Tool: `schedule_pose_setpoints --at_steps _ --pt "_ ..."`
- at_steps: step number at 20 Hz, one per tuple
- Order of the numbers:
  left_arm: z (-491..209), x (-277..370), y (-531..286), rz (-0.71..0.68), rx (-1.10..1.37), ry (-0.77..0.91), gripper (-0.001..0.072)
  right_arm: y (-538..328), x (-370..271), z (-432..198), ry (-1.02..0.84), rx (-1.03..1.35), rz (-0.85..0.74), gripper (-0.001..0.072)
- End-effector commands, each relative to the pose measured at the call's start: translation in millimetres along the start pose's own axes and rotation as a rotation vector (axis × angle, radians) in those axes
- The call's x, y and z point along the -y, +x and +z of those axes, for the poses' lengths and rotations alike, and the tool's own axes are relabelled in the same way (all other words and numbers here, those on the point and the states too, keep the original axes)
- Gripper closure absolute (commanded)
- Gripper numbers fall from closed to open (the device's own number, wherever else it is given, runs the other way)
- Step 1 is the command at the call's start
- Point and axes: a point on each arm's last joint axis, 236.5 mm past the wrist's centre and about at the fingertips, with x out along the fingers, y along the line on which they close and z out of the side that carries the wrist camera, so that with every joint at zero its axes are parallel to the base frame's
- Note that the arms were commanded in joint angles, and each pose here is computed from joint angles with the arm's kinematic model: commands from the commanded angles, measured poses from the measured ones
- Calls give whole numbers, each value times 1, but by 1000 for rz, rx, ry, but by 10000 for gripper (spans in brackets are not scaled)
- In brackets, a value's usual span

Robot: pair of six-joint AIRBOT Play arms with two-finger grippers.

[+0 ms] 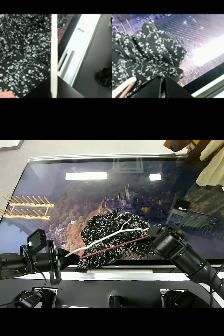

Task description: Fold the clothes and pants, and hang the long-sleeved shirts on hangers.

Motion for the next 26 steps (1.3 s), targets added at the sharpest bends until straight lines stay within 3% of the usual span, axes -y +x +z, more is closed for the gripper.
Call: schedule_pose_setpoints --at_steps 1,5,9,26 --pt "-2 2 -4 5 -4 10 689 0 3 0 3 -2 -14 674" --pt "-4 -8 -20 91 10 -1 689 0 3 1 3 3 -15 674" --pt "-20 5 -22 42 -52 -12 689 0 2 2 22 7 -7 674" --pt "-10 7 -30 61 -12 16 689 0 -2 2 36 10 7 674"
